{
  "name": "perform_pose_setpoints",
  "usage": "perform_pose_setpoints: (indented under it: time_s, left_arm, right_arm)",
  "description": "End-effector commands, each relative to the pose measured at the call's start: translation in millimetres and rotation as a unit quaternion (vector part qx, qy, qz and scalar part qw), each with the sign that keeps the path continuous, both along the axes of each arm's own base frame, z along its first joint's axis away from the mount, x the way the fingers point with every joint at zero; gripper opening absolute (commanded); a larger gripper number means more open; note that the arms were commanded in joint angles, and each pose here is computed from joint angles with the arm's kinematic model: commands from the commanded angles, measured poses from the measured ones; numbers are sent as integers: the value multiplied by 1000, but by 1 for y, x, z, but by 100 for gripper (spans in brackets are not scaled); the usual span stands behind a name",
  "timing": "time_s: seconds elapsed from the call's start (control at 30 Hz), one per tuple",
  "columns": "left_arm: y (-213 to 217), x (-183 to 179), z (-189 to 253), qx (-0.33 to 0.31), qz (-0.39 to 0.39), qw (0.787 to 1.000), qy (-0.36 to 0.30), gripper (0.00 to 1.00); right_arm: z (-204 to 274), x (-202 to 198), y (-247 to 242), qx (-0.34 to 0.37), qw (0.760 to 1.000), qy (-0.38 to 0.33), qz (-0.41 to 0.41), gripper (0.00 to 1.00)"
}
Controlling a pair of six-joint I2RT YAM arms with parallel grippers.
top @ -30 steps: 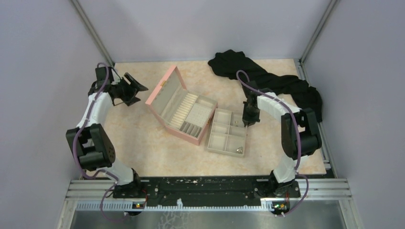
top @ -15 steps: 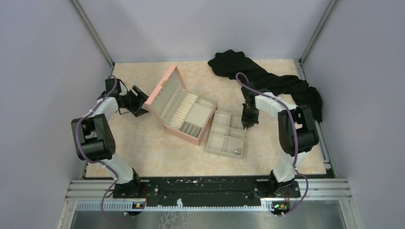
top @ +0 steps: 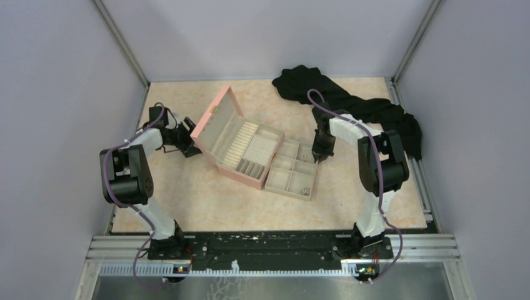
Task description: Organize the mixed jewelry
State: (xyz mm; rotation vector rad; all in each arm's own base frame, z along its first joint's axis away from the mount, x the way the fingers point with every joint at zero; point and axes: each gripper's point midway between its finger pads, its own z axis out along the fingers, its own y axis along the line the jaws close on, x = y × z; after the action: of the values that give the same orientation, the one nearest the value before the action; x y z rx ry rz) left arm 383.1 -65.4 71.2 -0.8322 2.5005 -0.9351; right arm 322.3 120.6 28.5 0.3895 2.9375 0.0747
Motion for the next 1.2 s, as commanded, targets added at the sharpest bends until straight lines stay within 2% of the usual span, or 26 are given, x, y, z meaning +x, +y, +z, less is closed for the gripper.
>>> perform_pose_setpoints:
  time_s: [0.0, 0.4, 0.77, 0.97, 1.0, 1.1, 1.17]
  left_arm:
    - [-13, -3, -8, -10, -27, 1000, 0, 76]
    - [-25, 0, -8, -13, -45, 999, 1, 76]
    - [-49, 7, -3, -18, -89, 996, -11, 76]
    - [-56, 8, -6, -16, -100, 995, -7, 76]
    - [-56, 8, -7, -14, -101, 995, -6, 76]
    - [-54, 9, -6, -5, -103, 995, -4, 76]
    - [-51, 10, -5, 5, -105, 994, -5, 77]
  right_arm:
    - [19, 25, 19, 32, 999, -31, -31, 0]
    - [22, 32, 36, 72, 995, -32, -59, 0]
    - [35, 46, 72, 74, 996, -56, -9, 0]
    - [35, 59, 98, 116, 991, -64, 15, 0]
    - [36, 61, 100, 121, 990, -66, 19, 1]
    - [49, 67, 100, 121, 988, -86, 30, 26]
    - [61, 69, 96, 126, 986, -106, 39, 36]
